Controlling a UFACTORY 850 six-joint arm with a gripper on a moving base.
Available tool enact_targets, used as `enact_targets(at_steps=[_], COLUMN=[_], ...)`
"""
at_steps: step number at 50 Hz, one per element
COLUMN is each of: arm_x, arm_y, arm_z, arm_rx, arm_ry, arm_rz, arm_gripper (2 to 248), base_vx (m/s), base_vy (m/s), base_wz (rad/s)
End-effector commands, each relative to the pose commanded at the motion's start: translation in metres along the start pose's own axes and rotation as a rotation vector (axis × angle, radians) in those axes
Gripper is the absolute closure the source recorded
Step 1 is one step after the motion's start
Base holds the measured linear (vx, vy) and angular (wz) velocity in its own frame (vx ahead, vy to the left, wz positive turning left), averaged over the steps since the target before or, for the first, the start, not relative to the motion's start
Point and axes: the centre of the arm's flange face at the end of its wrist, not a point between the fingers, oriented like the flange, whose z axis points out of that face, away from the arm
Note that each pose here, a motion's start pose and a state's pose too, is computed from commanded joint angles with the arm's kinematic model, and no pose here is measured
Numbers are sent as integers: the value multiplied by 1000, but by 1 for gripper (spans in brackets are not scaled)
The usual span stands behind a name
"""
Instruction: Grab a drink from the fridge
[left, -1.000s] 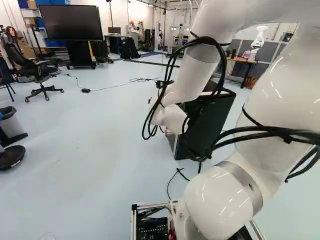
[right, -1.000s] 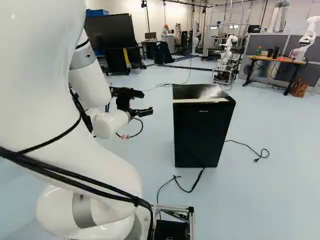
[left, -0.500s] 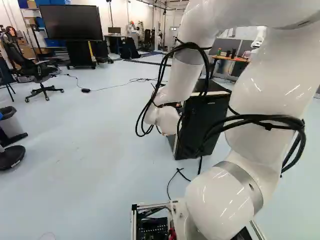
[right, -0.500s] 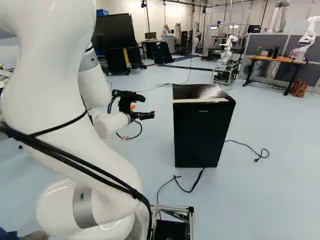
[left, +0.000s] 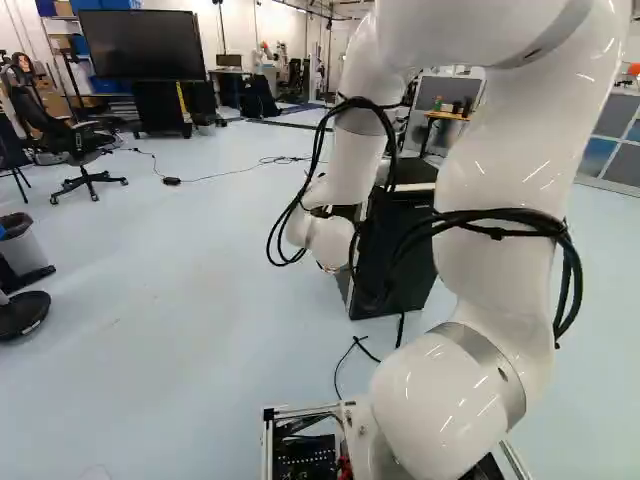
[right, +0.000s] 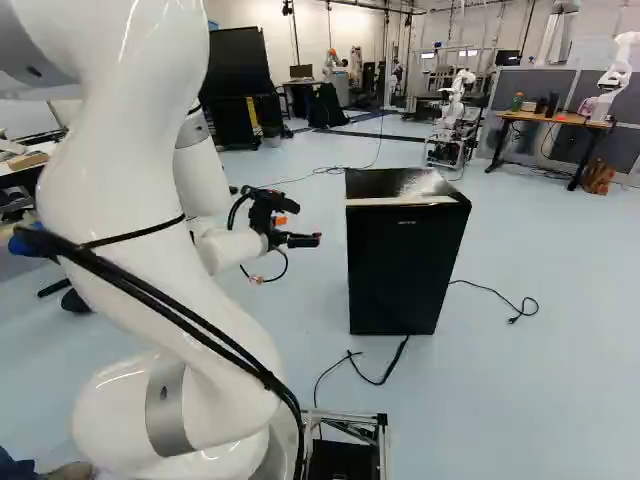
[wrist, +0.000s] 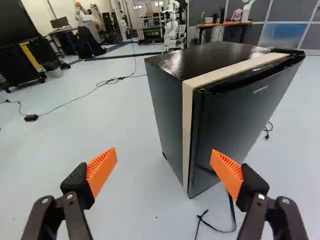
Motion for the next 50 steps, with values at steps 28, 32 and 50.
enact_targets(at_steps=[28, 32, 50], arm_x=[1, 2, 7], arm_y=[-6, -7, -11], arm_z=[36, 40, 59], arm_rx=[-161, -178, -226], arm_ry=[29, 36, 56], arm_rz=[83, 95, 130], arm_gripper=[3, 3, 3], base_vx=[0, 0, 0], base_vy=[0, 0, 0], base_wz=[0, 0, 0])
